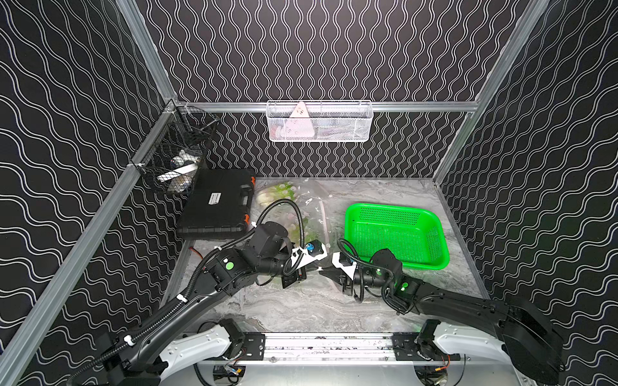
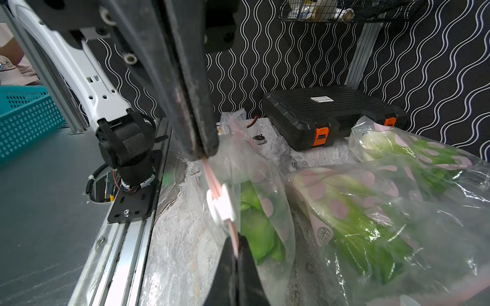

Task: Open the zip-top bag and take out the chinese cabbages
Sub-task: Adjust the zipper food storage bag at the center of the board, then unzip the zipper on the zipper food storage bag.

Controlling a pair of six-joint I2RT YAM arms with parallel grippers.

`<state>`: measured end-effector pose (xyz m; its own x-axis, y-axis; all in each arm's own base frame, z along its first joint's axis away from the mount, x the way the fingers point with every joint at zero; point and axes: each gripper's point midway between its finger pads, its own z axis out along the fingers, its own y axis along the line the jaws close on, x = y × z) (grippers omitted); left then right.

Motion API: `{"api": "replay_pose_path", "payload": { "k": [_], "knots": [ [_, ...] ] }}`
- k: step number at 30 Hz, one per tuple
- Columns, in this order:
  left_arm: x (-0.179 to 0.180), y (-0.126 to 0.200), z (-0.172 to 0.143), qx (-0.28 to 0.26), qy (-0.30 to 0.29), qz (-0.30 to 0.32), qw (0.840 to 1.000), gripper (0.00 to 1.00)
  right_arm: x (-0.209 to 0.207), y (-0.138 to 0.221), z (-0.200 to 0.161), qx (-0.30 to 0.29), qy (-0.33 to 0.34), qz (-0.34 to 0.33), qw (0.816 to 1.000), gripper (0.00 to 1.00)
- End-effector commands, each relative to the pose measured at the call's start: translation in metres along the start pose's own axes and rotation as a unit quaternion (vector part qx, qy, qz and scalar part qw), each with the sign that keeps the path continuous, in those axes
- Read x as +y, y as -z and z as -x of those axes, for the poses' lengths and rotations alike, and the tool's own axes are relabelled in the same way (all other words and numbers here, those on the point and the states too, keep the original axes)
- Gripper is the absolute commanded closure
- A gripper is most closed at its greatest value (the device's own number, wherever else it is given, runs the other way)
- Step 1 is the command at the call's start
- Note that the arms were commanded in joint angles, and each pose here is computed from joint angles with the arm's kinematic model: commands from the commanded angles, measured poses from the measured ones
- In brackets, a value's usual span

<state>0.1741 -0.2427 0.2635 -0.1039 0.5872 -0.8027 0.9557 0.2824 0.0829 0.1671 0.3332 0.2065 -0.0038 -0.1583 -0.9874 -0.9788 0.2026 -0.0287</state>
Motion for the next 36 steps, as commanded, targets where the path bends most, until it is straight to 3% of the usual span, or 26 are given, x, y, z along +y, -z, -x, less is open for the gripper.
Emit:
{"api": "replay_pose_path", "payload": {
  "k": [1,3,4,5,7,13,19,36],
  "knots": [
    [-0.004,0.002,0.002,-0.013,-0.013,-0.004,1.0,1.0,-0.004,0.0,0.016,-0.031,0.015,-0.01,0.999,0.93],
    [-0.005,0.004,0.003,-0.021,-0.014,-0.004,1.0,1.0,-0.008,0.002,0.02,-0.045,0.016,-0.023,0.999,0.57],
    [-0.006,0.005,0.003,-0.025,-0.014,-0.004,1.0,1.0,-0.008,0.003,0.022,-0.054,0.021,-0.025,0.998,0.46],
    [-0.006,0.005,0.003,-0.027,-0.014,-0.003,1.0,1.0,-0.008,0.005,0.025,-0.065,0.024,-0.028,0.997,0.39],
    [-0.006,0.006,0.003,-0.031,-0.015,-0.001,0.999,1.0,-0.008,0.009,0.032,-0.077,0.025,-0.033,0.996,0.34],
    [-0.003,0.009,0.005,-0.043,-0.017,0.014,0.999,1.0,0.006,0.014,0.056,-0.084,0.021,0.007,0.996,0.35],
    [-0.007,0.014,0.011,-0.061,-0.027,0.01,0.998,1.0,0.012,0.007,0.056,-0.074,0.011,0.037,0.997,0.44],
    [-0.012,0.019,0.011,-0.062,-0.03,0.002,0.998,1.0,0.012,0.002,0.059,-0.089,-0.006,0.044,0.995,0.58]
  ]
}}
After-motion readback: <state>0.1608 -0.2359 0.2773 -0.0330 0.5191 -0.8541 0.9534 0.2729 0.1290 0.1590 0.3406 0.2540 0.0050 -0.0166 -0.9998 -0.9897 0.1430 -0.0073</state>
